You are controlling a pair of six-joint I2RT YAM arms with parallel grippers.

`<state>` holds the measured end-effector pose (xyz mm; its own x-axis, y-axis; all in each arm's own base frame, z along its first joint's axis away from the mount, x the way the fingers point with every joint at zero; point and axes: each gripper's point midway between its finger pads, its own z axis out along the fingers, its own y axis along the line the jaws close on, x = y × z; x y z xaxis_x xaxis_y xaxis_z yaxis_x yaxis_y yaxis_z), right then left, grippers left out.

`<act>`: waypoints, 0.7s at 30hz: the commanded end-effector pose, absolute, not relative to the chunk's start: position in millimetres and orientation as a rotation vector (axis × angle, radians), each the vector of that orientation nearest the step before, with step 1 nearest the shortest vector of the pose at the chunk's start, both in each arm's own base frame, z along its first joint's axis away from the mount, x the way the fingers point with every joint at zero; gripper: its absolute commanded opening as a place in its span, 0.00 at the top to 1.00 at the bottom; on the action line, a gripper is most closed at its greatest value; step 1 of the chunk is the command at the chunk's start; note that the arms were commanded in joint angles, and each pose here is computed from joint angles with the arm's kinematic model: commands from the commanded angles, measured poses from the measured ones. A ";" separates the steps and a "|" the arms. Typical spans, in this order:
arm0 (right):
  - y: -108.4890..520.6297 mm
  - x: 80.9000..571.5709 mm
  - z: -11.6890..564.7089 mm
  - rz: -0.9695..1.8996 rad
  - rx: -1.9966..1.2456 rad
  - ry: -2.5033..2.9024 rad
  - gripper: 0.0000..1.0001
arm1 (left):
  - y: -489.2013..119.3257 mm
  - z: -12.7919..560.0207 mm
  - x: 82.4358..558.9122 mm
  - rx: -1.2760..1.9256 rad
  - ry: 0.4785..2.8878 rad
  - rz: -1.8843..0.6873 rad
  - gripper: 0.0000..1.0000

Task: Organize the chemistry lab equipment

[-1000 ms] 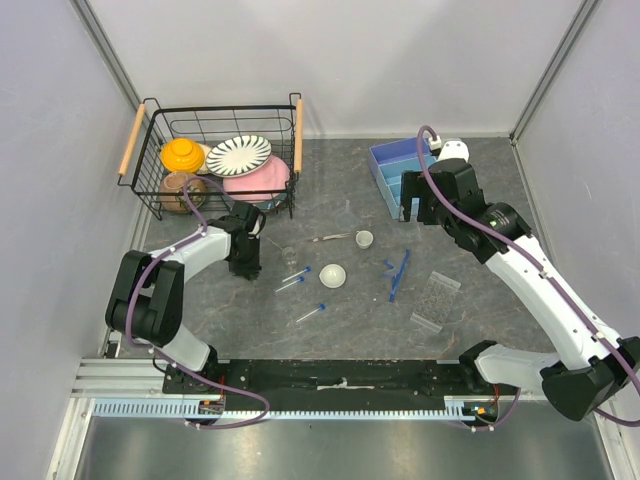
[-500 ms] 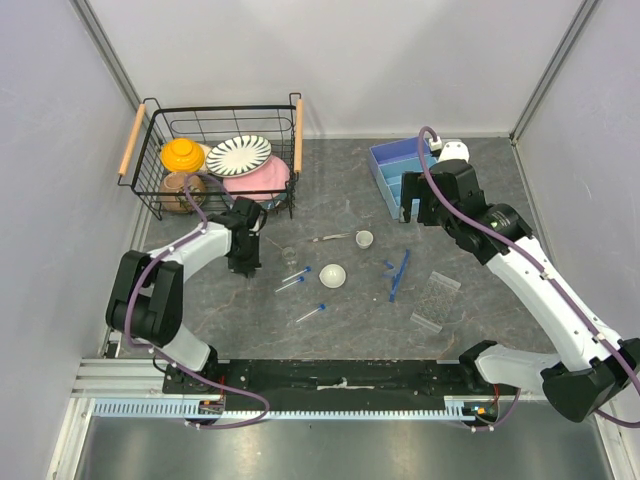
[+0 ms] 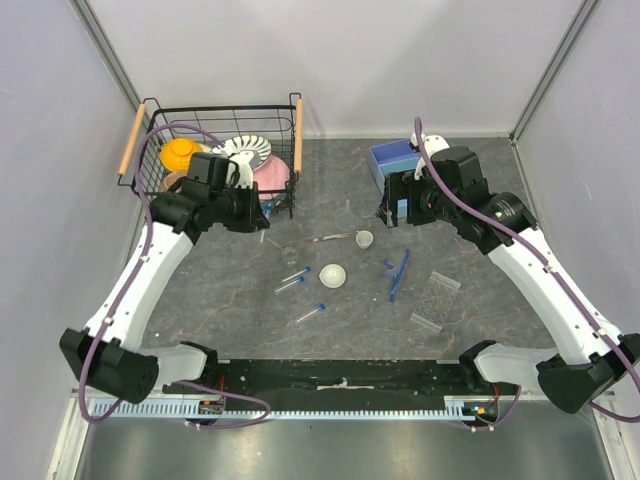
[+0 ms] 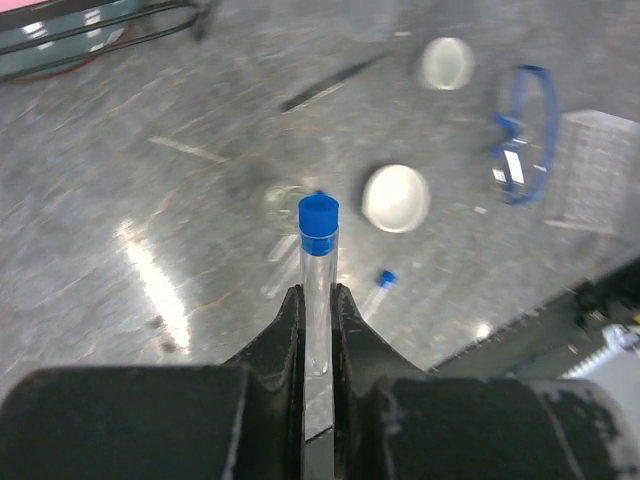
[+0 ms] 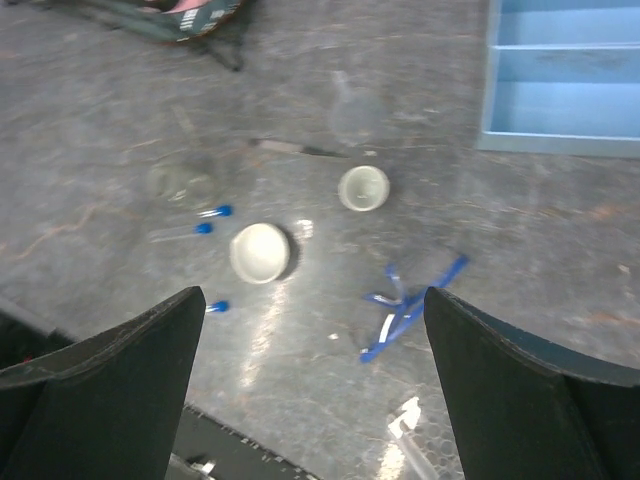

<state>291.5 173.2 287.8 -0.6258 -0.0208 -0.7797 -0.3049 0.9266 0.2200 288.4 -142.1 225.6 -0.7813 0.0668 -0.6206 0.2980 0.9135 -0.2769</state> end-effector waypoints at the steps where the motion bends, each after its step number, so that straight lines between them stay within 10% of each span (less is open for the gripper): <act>1: 215.9 253.7 325.2 0.773 -0.458 2.154 0.02 | -185.2 268.5 245.7 0.550 2.301 -0.836 0.98; 21: 267.5 169.9 314.9 1.359 -0.668 2.110 0.08 | -295.9 274.3 145.2 1.126 2.050 -1.223 0.98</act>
<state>180.1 263.4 293.3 -0.7724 -0.1380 -0.6199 -0.6073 0.4461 0.6574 150.1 -275.0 272.0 -0.5993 0.3795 -0.7048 0.7998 0.3204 -0.5075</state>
